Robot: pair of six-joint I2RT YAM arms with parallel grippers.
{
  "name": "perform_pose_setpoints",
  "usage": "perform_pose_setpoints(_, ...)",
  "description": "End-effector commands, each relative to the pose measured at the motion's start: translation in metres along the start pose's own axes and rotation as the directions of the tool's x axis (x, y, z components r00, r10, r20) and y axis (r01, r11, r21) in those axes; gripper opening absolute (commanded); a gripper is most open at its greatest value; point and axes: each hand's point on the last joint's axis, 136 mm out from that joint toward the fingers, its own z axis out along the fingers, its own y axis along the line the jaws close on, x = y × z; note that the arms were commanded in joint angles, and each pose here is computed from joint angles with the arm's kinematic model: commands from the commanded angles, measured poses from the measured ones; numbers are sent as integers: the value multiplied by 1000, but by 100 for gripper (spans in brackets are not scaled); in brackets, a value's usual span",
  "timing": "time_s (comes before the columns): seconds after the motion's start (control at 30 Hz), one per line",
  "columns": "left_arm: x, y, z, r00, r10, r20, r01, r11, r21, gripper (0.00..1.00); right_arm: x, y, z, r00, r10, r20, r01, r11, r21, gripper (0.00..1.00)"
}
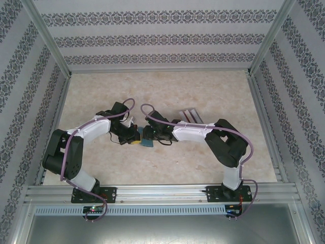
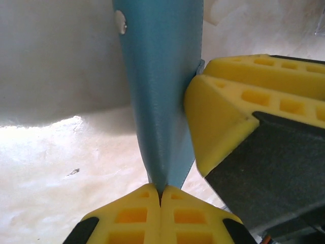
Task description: Put the credit cards into the card holder
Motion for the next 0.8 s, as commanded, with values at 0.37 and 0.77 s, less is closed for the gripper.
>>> perform_pose_setpoints(0.37, -2, 7, 5, 1000, -25, -2, 25, 999, -45, 0, 5, -40, -24, 999, 2, 45, -5, 998, 56, 0)
perform_pose_setpoints(0.77, 1, 20, 26, 993, -116, -19, 116, 993, -20, 0, -6, -21, -60, 984, 106, 146, -48, 933, -357, 0)
